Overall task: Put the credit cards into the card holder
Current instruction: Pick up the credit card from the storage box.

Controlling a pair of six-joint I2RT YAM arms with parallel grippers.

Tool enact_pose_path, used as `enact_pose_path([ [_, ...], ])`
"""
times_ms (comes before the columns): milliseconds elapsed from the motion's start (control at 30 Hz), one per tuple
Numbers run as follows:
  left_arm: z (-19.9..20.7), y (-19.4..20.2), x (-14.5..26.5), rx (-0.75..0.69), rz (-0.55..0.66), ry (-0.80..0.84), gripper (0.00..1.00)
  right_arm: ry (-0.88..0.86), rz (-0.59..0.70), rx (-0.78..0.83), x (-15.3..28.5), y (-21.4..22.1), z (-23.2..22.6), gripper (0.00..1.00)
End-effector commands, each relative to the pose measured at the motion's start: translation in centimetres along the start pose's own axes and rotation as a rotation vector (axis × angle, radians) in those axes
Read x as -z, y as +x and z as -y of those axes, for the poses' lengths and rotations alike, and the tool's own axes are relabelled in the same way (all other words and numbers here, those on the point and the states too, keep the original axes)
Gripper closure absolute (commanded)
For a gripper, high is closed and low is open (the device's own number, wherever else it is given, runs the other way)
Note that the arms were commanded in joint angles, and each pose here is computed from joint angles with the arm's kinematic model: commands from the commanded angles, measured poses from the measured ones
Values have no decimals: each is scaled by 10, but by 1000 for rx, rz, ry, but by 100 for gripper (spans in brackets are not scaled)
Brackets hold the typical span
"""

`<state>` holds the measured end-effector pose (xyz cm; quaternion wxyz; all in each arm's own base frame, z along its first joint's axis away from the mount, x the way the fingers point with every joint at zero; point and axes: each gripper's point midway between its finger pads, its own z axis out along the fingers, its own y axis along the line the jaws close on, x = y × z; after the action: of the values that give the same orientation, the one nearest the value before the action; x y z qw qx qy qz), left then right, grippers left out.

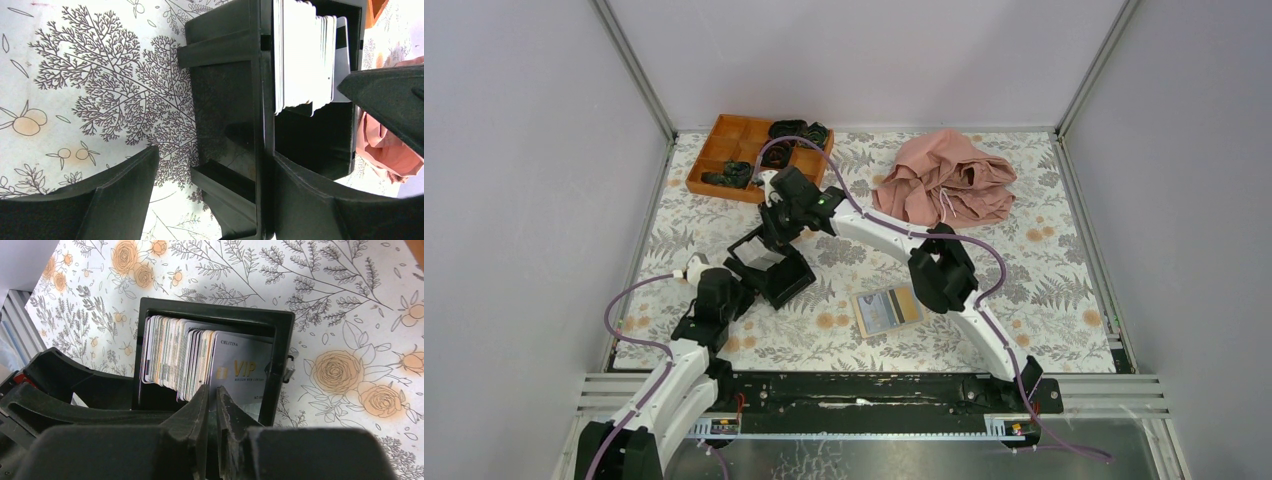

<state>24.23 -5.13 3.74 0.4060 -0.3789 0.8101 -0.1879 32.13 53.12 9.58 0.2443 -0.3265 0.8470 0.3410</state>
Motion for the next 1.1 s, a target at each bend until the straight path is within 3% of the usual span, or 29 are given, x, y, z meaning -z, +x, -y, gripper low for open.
enact_pose_path([
  [0,10,-8,0,-5,26,42,19,-18,126,48,41,-44,-31,87],
  [400,21,-16,4,0,41,65,17,71,188,101,65,-54,-30,100],
  [867,58,-38,23,-21,93,193,11,136,273,121,111,-55,-29,100],
  [1067,85,-38,34,-36,76,332,11,161,287,107,148,-38,-28,100],
])
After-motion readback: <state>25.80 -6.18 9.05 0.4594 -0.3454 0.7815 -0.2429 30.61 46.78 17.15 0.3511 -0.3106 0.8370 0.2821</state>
